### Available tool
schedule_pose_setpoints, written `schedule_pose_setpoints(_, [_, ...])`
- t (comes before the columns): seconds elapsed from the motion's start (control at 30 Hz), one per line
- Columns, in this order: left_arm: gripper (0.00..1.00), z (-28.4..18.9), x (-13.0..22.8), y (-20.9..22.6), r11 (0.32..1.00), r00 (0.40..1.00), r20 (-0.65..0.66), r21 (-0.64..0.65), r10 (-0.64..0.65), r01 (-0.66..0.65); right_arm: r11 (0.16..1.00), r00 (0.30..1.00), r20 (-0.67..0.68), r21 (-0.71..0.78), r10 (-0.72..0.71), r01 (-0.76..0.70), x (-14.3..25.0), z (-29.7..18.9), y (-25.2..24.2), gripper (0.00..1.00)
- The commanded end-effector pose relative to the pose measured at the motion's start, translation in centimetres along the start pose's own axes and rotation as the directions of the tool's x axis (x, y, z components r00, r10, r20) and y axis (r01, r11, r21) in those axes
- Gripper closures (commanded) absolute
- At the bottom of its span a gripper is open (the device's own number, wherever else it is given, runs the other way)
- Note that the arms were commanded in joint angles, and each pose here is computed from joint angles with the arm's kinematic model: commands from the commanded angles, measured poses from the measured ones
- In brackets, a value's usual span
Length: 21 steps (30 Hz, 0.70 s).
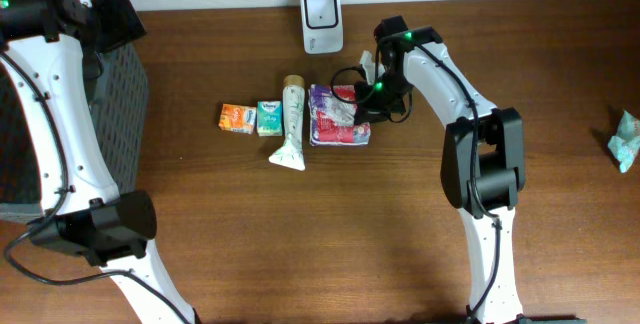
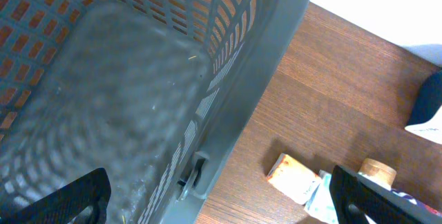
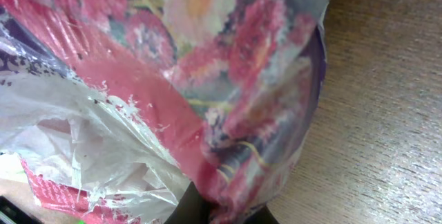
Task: Scan the item barcode
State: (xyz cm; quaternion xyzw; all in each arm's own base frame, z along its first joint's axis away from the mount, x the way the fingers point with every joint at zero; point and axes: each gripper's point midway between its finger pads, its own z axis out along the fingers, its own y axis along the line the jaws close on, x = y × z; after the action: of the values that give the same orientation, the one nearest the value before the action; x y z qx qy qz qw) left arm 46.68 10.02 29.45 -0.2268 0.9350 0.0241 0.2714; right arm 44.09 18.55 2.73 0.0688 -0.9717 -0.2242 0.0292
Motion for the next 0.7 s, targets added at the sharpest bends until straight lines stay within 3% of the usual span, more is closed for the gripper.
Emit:
schedule_pose_setpoints(0.0, [0.01,-0.3,-0.2,0.2,1.0,1.0,0.009,0.006,-0.012,0.012,0.96,0.976,0.046,-0.175,-0.211,0.216,-0.3,-2.1,3.8,0.96])
schedule_pose_setpoints(0.03, [0.01,-0.3,-0.2,0.2,1.0,1.0,0.009,0.006,-0.012,0.012,0.903,0.953,0.086,-0.305,-0.29,0.302,0.1,-3.4,6.4,0.96])
schedule_pose_setpoints(0.07, [0.01,-0.3,-0.2,0.2,1.0,1.0,0.009,0.006,-0.012,0.012,0.889,0.954,0.094,-0.344,-0.286,0.301,0.2,-3.9,6.9,0.96])
schedule_pose_setpoints(0.3, [0.01,-0.3,-0.2,0.2,1.0,1.0,0.009,0.006,-0.012,0.012,0.893,0.982,0.049,-0.409,-0.184,0.188,1.1,-5.8,4.8,0.96])
schedule_pose_setpoints(0.47, [0.01,-0.3,-0.2,0.2,1.0,1.0,0.009,0.006,-0.012,0.012,0.864,0.977,0.066,-0.456,-0.204,0.212,1.5,-6.6,4.8,0.96])
schedule_pose_setpoints(0.53, [0.01,-0.3,-0.2,0.2,1.0,1.0,0.009,0.006,-0.012,0.012,0.913,0.978,0.033,-0.354,-0.205,0.204,1.6,-5.8,3.0,0.96])
schedule_pose_setpoints(0.6, [0.01,-0.3,-0.2,0.2,1.0,1.0,0.009,0.006,-0.012,0.012,0.999,0.998,-0.052,-0.022,-0.035,0.034,1.7,-4.7,-2.8,0.94])
schedule_pose_setpoints(0.63, [0.01,-0.3,-0.2,0.2,1.0,1.0,0.009,0.006,-0.012,0.012,0.985,0.998,-0.042,0.165,0.055,-0.047,1.6,-4.9,-5.9,0.91])
schedule_pose_setpoints(0.67, [0.01,-0.3,-0.2,0.2,1.0,1.0,0.009,0.006,-0.012,0.012,0.948,0.992,-0.014,0.297,0.122,-0.112,1.5,-5.4,-8.2,0.77])
